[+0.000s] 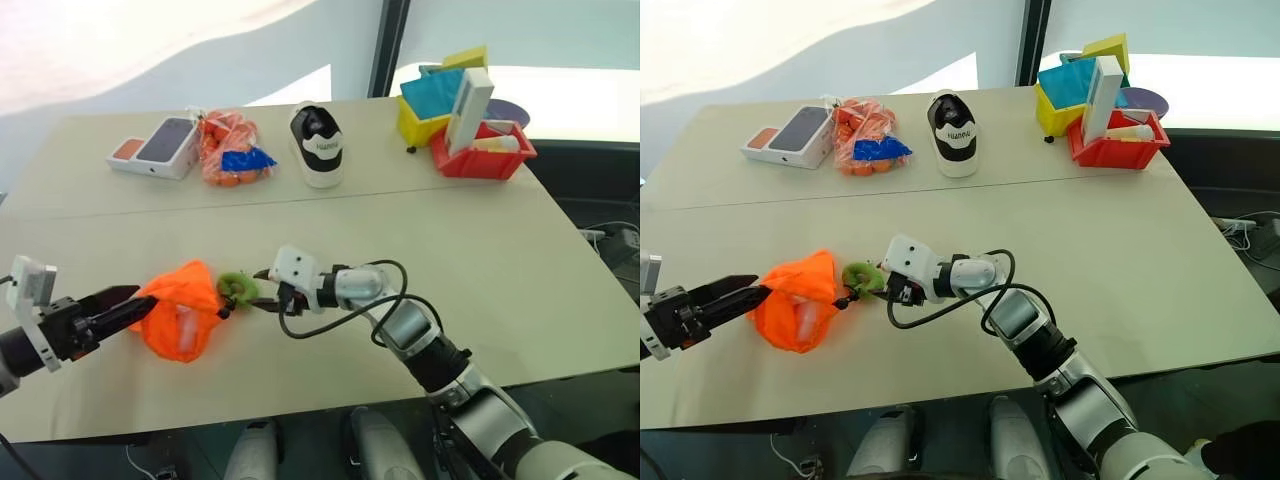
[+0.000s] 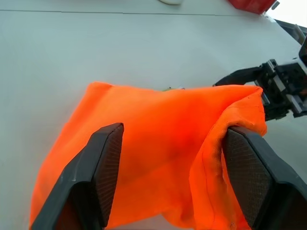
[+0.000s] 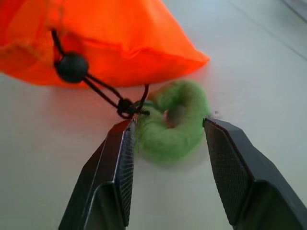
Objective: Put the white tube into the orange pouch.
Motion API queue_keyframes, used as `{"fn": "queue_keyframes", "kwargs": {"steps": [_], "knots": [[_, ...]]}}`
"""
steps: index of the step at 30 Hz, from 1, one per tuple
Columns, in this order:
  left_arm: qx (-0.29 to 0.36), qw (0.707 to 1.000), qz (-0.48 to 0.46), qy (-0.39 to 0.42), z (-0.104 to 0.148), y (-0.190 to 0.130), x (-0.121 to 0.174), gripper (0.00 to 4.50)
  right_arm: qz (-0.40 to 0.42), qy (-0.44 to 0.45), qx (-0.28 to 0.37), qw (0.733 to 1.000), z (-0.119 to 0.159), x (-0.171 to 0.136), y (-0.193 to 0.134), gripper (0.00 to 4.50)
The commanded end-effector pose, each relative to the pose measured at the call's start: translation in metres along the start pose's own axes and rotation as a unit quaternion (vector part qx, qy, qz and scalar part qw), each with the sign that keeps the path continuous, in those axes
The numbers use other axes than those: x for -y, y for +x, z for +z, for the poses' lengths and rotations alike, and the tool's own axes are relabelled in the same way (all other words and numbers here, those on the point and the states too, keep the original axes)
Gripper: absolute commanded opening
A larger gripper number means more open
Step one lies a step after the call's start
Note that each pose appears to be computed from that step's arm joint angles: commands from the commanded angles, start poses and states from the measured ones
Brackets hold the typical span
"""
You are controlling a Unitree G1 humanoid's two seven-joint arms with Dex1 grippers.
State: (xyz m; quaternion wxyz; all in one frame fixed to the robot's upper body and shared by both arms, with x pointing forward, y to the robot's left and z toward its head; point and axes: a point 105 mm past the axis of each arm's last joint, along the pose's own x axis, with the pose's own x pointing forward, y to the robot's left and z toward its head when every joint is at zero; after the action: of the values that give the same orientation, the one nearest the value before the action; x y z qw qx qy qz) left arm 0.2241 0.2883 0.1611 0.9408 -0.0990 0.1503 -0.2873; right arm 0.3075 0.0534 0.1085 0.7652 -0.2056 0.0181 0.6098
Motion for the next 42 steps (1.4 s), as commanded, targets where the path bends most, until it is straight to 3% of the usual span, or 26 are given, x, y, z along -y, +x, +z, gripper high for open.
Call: {"fn": "queue_keyframes", "kwargs": {"steps": [1,9,12,14,15,28,32,36,42], "knots": [[0.037,0.999,0.002,0.003,0.018,-0.008,-0.001,3.37,0.011,-0.032,0.014,0.999,0.008,-0.006,0.011,2.42],[0.024,1.000,-0.004,0.004,0.012,-0.009,0.005,3.37,0.013,-0.029,0.003,0.999,-0.003,-0.011,0.025,2.42],[0.016,1.000,-0.011,0.004,0.009,-0.008,0.010,3.44,-0.007,-0.021,0.003,1.000,-0.006,-0.004,0.022,1.60],[0.013,1.000,-0.017,0.004,0.007,-0.005,0.014,3.44,-0.025,-0.021,0.006,0.999,-0.006,0.002,0.015,0.41],[0.013,1.000,-0.021,0.004,0.007,-0.004,0.016,3.44,-0.034,-0.023,0.005,0.999,-0.007,0.005,0.011,0.04],[-0.047,0.988,-0.134,0.055,-0.003,0.035,0.069,3.44,-0.154,0.040,-0.023,0.987,-0.027,0.031,-0.106,0.04],[-0.059,0.982,-0.159,0.079,0.003,0.042,0.077,3.44,-0.176,0.055,-0.032,0.982,-0.028,0.033,-0.127,0.04],[-0.054,0.977,-0.184,0.097,0.018,0.045,0.080,4.47,-0.189,0.057,-0.040,0.980,-0.030,0.034,-0.142,0.00],[-0.023,0.971,-0.172,0.164,0.037,0.073,0.066,4.47,-0.181,0.048,-0.016,0.982,-0.015,0.034,-0.140,0.00]]}}
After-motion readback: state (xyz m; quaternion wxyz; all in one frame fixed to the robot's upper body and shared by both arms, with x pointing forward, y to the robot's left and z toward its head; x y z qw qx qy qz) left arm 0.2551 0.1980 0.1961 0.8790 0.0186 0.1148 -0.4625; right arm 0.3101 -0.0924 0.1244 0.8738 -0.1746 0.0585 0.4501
